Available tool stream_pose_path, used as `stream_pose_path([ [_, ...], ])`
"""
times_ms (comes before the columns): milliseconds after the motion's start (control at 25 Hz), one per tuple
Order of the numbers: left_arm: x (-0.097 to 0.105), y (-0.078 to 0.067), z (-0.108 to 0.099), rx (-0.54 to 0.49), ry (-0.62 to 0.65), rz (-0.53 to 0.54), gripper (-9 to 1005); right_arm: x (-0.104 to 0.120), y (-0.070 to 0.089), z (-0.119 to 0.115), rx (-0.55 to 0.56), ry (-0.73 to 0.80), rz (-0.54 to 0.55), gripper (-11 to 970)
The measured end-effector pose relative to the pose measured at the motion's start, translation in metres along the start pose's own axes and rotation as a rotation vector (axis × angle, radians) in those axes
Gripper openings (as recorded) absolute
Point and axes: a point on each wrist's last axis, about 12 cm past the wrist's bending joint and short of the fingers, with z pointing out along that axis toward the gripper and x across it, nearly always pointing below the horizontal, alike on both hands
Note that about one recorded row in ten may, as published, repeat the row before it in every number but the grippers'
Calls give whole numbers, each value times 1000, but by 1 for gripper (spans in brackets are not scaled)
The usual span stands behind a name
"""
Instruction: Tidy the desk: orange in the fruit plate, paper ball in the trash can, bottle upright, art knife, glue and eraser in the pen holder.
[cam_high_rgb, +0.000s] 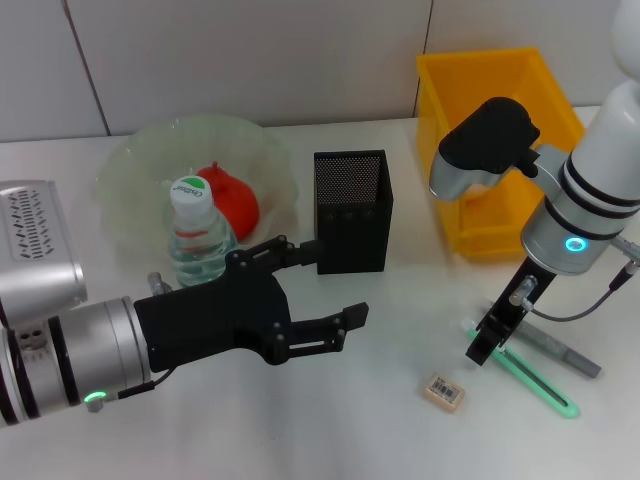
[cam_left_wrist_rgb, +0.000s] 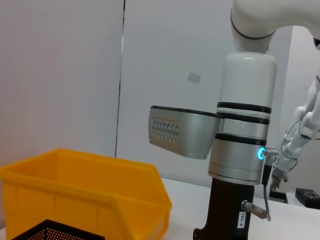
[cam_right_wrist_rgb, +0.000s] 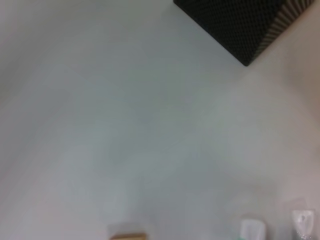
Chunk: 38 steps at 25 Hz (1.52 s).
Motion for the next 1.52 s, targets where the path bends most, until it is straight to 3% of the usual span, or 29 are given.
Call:
stream_pose_path([
  [640,-1,-1,0,6,-4,2,869,-1,0,1,9,0,13,371],
  [840,-1,-1,-1,0,-7,3,870,0,-1,1,20,8,16,261],
  [1520,0,-1,-2,-3,-7,9,869,-4,2,-1,26,3,-4,173],
])
